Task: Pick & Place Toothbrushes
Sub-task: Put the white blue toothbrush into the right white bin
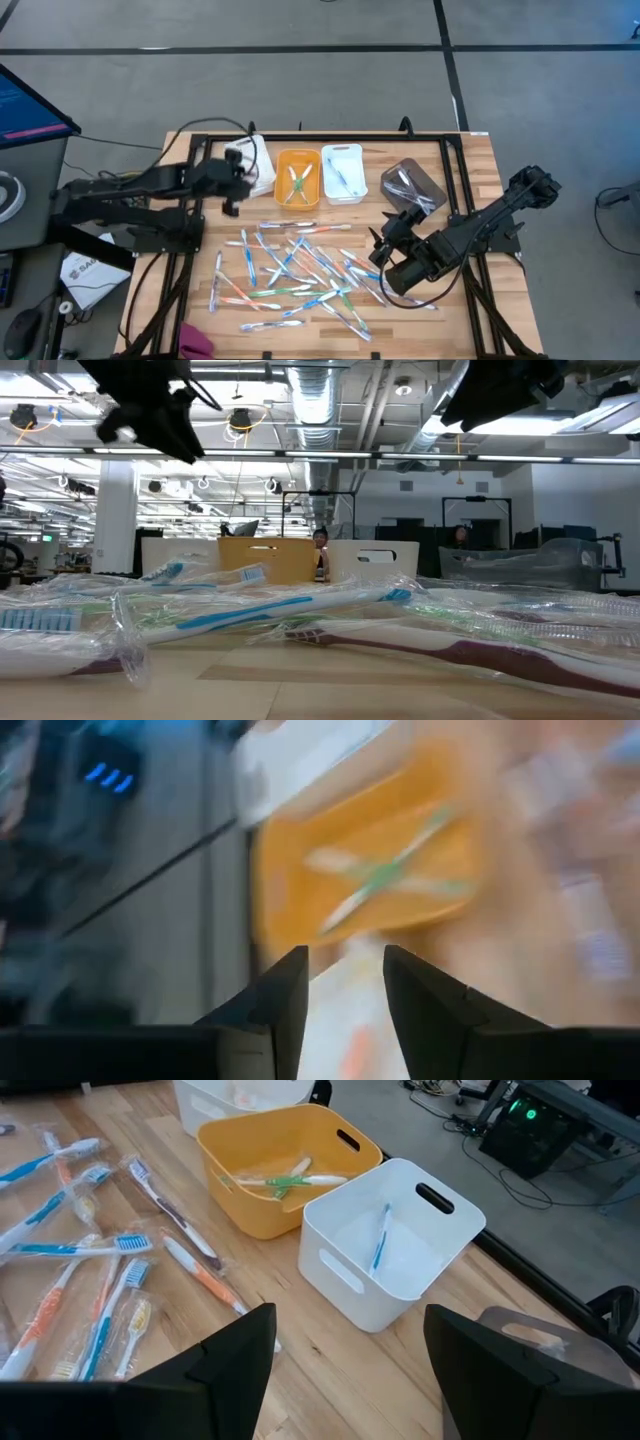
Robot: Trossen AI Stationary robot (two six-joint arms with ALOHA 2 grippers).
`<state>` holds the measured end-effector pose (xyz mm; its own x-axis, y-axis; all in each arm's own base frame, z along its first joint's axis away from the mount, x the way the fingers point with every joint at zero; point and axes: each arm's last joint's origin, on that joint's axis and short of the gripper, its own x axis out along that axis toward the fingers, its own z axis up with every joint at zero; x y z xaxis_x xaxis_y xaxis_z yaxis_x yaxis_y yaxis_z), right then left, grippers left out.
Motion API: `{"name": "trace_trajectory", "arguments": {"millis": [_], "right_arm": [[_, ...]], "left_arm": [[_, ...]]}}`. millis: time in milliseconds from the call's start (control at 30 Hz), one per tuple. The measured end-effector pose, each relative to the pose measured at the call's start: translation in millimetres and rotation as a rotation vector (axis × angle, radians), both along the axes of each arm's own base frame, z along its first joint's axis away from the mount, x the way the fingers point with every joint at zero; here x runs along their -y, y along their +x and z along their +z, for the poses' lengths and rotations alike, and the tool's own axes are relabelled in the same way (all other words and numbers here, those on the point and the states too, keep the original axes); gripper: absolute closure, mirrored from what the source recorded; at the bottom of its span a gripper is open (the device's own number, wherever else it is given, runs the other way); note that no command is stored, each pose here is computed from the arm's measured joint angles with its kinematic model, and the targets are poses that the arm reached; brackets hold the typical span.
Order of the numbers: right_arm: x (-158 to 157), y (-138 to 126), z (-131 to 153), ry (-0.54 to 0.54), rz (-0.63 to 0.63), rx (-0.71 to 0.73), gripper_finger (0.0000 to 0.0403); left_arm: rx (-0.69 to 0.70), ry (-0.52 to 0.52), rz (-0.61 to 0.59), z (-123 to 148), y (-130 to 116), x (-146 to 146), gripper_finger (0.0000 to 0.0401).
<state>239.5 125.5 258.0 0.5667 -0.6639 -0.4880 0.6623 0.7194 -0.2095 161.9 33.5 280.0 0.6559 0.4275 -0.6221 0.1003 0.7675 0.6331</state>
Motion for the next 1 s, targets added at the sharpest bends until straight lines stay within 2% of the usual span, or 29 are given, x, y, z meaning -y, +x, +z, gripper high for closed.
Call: {"name": "trace_trajectory", "arguments": {"millis": [167, 267, 367, 500, 633, 1000], "right_arm": [[0.6, 0.7, 0.0, 0.003, -0.004, 0.005, 0.0153], [0.5, 0.9, 0.0, 0.004, -0.004, 0.007, 0.0153], [0.4, 0.8, 0.0, 0.004, -0.004, 0.007, 0.0153], [0.4, 0.8, 0.0, 0.005, -0.004, 0.007, 0.0153], [-0.5, 0.3, 0.0, 0.005, 0.0, 0.007, 0.0153], [-0.8, 0.8, 0.1, 0.009, 0.0, 0.012, 0.0153]], "left_arm": [[-0.038, -0.232, -0.183, -6.2, -4.7, 29.8, 0.0275], [-0.085, -0.305, -0.249, -10.6, -4.7, 41.3, 0.0275], [-0.131, -0.304, -0.311, -14.1, -4.0, 51.5, 0.0275], [-0.208, -0.229, -0.478, -19.0, -2.4, 65.8, 0.0275], [-0.307, -0.245, -0.604, -28.3, 0.5, 80.5, 0.0275], [-0.582, -0.217, -0.683, -69.8, 19.1, 105.9, 0.0275]]}}
